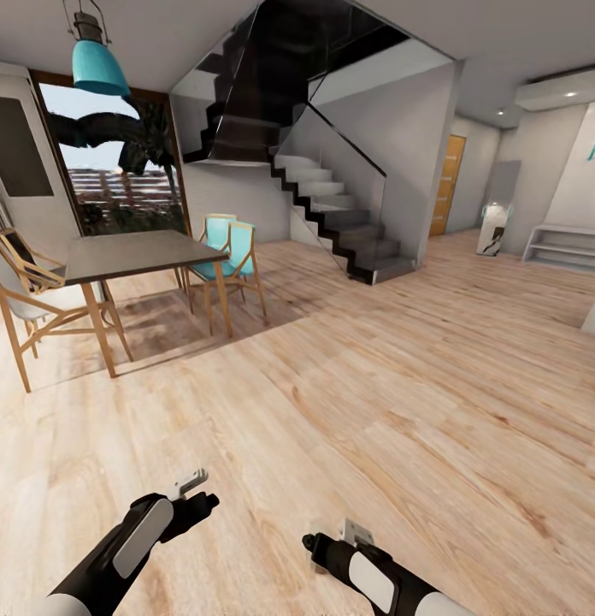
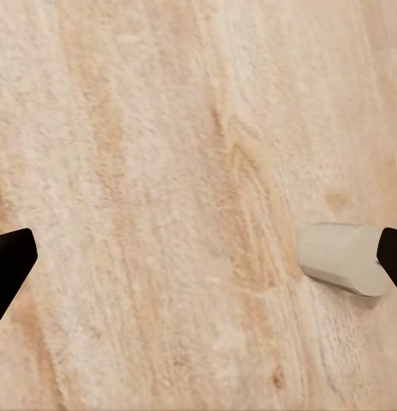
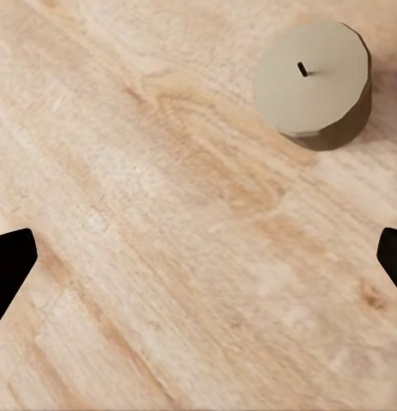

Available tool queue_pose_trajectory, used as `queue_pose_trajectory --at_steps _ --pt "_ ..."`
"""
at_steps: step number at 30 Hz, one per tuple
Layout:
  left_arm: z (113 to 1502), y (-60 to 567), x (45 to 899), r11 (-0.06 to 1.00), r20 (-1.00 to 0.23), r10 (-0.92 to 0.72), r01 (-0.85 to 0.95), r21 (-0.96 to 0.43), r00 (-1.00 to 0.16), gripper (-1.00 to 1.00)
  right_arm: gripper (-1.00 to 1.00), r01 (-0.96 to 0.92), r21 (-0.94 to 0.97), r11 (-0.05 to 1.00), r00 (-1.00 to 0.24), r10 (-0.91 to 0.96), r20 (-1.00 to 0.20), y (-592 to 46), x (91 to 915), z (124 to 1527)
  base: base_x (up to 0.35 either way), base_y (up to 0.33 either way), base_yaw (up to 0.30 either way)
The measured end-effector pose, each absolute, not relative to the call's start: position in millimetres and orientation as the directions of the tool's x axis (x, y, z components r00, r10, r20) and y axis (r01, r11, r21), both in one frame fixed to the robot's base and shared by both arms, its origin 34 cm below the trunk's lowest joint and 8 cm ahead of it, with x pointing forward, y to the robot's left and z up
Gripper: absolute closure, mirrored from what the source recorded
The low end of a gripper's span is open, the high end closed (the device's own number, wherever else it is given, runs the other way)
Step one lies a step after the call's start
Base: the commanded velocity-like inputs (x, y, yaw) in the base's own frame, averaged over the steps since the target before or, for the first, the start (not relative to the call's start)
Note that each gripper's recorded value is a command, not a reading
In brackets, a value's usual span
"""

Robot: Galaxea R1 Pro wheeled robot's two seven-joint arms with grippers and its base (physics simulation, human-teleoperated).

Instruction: Place each of the two pumpkins and all three candles from the living room inside a cabinet in the living room (use any cabinet), then make sure every cabinet is closed, and position the cauldron so it is next to a table in the living room.

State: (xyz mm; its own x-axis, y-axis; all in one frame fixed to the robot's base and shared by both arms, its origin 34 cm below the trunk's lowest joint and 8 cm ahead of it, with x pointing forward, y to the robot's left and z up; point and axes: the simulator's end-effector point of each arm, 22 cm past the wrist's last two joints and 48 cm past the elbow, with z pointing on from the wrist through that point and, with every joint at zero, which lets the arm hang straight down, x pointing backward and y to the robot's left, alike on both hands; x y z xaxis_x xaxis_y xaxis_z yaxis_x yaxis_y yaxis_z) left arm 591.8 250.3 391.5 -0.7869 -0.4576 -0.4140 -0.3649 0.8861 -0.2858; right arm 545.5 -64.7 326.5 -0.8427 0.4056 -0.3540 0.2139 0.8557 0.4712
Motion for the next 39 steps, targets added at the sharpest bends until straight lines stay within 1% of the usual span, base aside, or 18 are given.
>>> queue_pose_trajectory --at_steps 14,19,22,26,28,31,34,39 --pt "361 250 584 0.887 -0.417 -0.455 -0.362 -0.285 -0.787 -1.00 -1.00 0.229 0.454 0.861 -0.829 0.417 -0.372 -76 541 293 0.000 0.000 0.000" --pt "350 250 581 0.892 -0.421 -0.448 -0.359 -0.277 -0.789 -1.00 -1.00 0.281 0.378 0.882 -0.829 0.422 -0.367 -97 527 267 0.000 0.000 0.000" --pt "344 259 578 0.897 -0.426 -0.441 -0.378 -0.227 -0.790 -1.00 -1.00 0.329 0.295 0.897 -0.833 0.423 -0.358 -117 515 252 0.000 0.000 0.000" --pt "354 275 578 0.895 -0.456 -0.435 -0.427 -0.127 -0.776 -1.00 -1.00 0.348 0.261 0.900 -0.838 0.424 -0.344 -123 508 242 0.000 0.000 0.000" --pt "363 275 581 0.894 -0.475 -0.431 -0.434 -0.110 -0.768 -1.00 -1.00 0.351 0.255 0.901 -0.841 0.424 -0.337 -124 506 238 0.000 0.000 0.000" --pt "385 264 593 0.908 -0.502 -0.407 -0.399 -0.129 -0.763 -1.00 -1.00 0.356 0.249 0.901 -0.844 0.424 -0.328 -124 503 233 0.000 0.000 0.000" --pt "393 254 596 0.923 -0.502 -0.378 -0.359 -0.140 -0.778 -1.00 -1.00 0.360 0.243 0.901 -0.848 0.424 -0.318 -125 499 227 0.000 0.000 0.000" --pt "388 248 595 0.928 -0.488 -0.368 -0.346 -0.139 -0.792 -1.00 -1.00 0.369 0.208 0.906 -0.857 0.418 -0.301 -129 490 216 0.000 0.000 0.000"
